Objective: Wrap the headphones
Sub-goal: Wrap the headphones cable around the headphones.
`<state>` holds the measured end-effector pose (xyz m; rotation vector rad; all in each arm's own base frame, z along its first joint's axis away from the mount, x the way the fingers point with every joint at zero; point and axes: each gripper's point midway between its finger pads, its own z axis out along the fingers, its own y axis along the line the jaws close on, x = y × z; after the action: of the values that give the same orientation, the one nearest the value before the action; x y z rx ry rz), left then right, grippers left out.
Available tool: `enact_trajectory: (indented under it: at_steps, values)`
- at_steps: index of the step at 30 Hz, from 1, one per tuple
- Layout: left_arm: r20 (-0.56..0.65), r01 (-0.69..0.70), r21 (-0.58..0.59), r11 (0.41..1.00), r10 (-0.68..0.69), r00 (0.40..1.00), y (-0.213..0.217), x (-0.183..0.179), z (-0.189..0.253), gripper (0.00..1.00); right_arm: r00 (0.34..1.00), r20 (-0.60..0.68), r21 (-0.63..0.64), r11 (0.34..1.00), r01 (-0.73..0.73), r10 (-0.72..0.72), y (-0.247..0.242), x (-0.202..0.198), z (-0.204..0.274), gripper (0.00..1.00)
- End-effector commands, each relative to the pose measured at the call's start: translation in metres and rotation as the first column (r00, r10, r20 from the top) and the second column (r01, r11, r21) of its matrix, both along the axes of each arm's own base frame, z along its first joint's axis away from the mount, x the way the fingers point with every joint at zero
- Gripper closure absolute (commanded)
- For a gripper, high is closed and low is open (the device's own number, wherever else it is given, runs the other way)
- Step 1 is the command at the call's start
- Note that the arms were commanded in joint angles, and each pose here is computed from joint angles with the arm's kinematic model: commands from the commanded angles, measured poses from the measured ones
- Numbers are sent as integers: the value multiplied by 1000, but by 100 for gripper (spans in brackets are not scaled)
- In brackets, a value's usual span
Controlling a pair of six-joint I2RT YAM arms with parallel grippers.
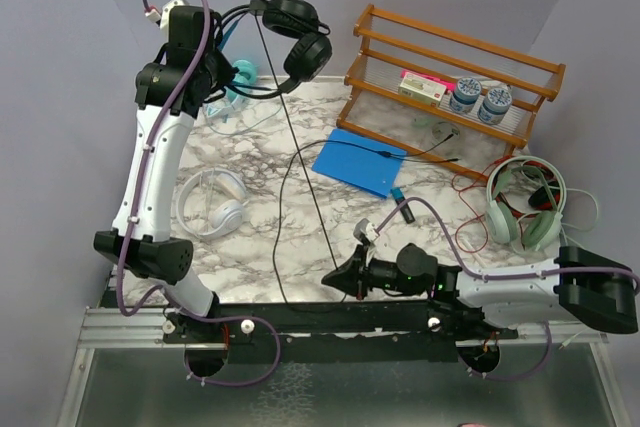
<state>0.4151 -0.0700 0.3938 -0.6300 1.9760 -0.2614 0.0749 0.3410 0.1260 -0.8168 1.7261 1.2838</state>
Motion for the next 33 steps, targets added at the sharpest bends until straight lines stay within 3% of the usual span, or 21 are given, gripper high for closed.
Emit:
enact_trajectory:
  at_steps: [1, 5, 8, 12, 14, 17, 20, 23, 29, 33]
  values:
    - [185, -56, -114, 992, 76, 980, 12, 21, 57, 100, 999, -17, -88, 995, -43, 41, -10, -11, -24, 99]
    - [148, -97, -65, 993, 105, 983, 20, 24, 37, 100, 992, -5, -73, 990, -123, 122, -3, -22, -1, 100]
    - [100, -177, 27, 984, 174, 980, 40, 22, 5, 100, 985, 55, -38, 987, -159, 161, 4, -24, 46, 100]
    - [92, -398, 227, 889, 387, 917, 93, 5, -30, 100, 979, 160, -11, 992, -130, 130, -3, -16, 113, 99]
    - [79, -437, 330, 837, 437, 896, 110, -3, -45, 100, 969, 226, -18, 995, -98, 99, -9, -8, 145, 99]
    - [33, -399, 419, 816, 426, 904, 115, -6, -65, 100, 951, 309, -65, 998, -5, 25, -19, 11, 182, 99]
    - [14, -284, 433, 856, 308, 951, 99, -2, -76, 100, 916, 393, -89, 987, 132, -87, -28, 38, 218, 99]
    - [33, -191, 477, 858, 199, 979, 83, -7, -83, 100, 849, 493, -104, 956, 275, -191, -37, 66, 245, 99]
    - [-8, -56, 663, 747, 82, 997, 50, -35, -100, 100, 675, 663, -152, 825, 544, -323, -45, 125, 262, 99]
    - [-61, 28, 739, 673, 26, 998, 31, -53, -116, 100, 650, 628, -103, 782, 615, -428, -53, 176, 279, 99]
